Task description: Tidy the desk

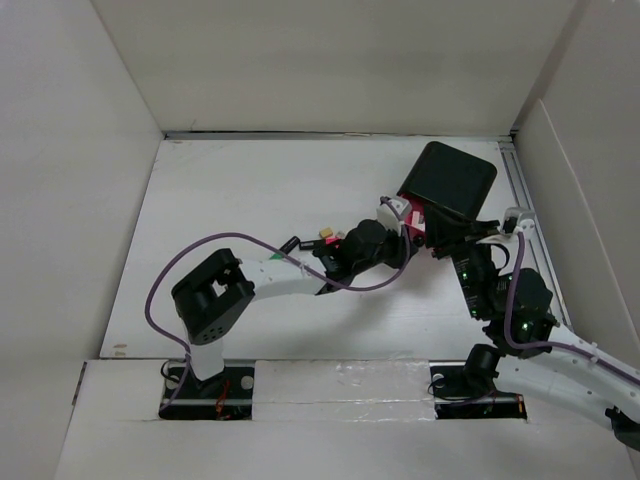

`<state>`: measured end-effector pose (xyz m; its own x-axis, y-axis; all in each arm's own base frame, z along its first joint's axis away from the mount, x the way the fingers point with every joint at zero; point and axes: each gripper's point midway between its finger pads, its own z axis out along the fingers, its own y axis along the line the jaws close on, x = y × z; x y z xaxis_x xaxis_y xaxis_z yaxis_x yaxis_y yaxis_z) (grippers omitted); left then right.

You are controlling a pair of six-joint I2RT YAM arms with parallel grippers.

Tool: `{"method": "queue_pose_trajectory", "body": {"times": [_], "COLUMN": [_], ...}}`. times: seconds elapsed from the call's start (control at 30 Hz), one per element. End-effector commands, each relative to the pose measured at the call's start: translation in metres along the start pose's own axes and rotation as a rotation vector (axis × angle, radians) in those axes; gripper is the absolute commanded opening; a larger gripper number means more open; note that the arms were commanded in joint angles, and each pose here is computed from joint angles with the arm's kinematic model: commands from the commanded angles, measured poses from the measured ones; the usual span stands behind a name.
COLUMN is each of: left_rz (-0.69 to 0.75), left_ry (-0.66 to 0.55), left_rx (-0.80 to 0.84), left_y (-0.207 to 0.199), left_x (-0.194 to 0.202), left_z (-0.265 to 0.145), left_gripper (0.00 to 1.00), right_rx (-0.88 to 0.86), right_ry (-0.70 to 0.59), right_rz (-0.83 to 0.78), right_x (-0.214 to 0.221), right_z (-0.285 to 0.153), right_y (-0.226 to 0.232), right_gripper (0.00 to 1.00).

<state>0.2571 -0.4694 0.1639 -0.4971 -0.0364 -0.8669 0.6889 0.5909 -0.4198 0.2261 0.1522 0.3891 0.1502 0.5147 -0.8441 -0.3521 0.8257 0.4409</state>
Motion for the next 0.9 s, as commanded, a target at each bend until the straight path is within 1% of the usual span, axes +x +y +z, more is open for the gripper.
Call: {"method": "queue_pose_trajectory", "body": {"times": [0.0,0.03,0.13,0.17,0.2,0.33,0.4,0.57,0.87], "left_rz": [0.009,0.013,0.033,0.037,0.044,0.05,0.042,0.026,0.017], "left_ry": [-0.114,-0.13,-0.129,-0.126,-0.125,-0.142,-0.143,-0.166,-0.189], "left_rx": [0.021,0.022,-0.004,-0.008,-0.017,-0.035,-0.055,-0.082,-0.1], "left_y": [-0.017,-0.02,-0.016,-0.015,-0.014,-0.012,0.0,0.012,0.011], "left_x": [-0.039,-0.048,-0.047,-0.046,-0.047,-0.052,-0.053,-0.06,-0.07], "left_z": [0.012,0.016,0.034,0.034,0.042,0.05,0.056,0.069,0.089], "left_gripper": [0.14,0.14,0.14,0.14,0.14,0.15,0.15,0.15,0.16], "right_rx": [-0.015,-0.013,-0.028,-0.028,-0.027,-0.039,-0.035,-0.032,-0.022], "right_ry": [-0.041,-0.042,-0.042,-0.042,-0.058,-0.07,-0.075,-0.061,-0.063], "right_rz": [0.033,0.034,0.036,0.036,0.05,0.064,0.069,0.056,0.056], "right_x": [-0.023,-0.023,-0.026,-0.026,-0.033,-0.035,-0.037,-0.032,-0.03], "right_z": [0.001,0.001,-0.001,-0.001,-0.005,-0.008,-0.009,-0.005,-0.004], "right_y": [0.006,0.006,0.007,0.007,0.005,0.004,0.003,0.005,0.003], "right_gripper": [0.34,0.34,0.33,0.33,0.33,0.34,0.33,0.33,0.33]}}
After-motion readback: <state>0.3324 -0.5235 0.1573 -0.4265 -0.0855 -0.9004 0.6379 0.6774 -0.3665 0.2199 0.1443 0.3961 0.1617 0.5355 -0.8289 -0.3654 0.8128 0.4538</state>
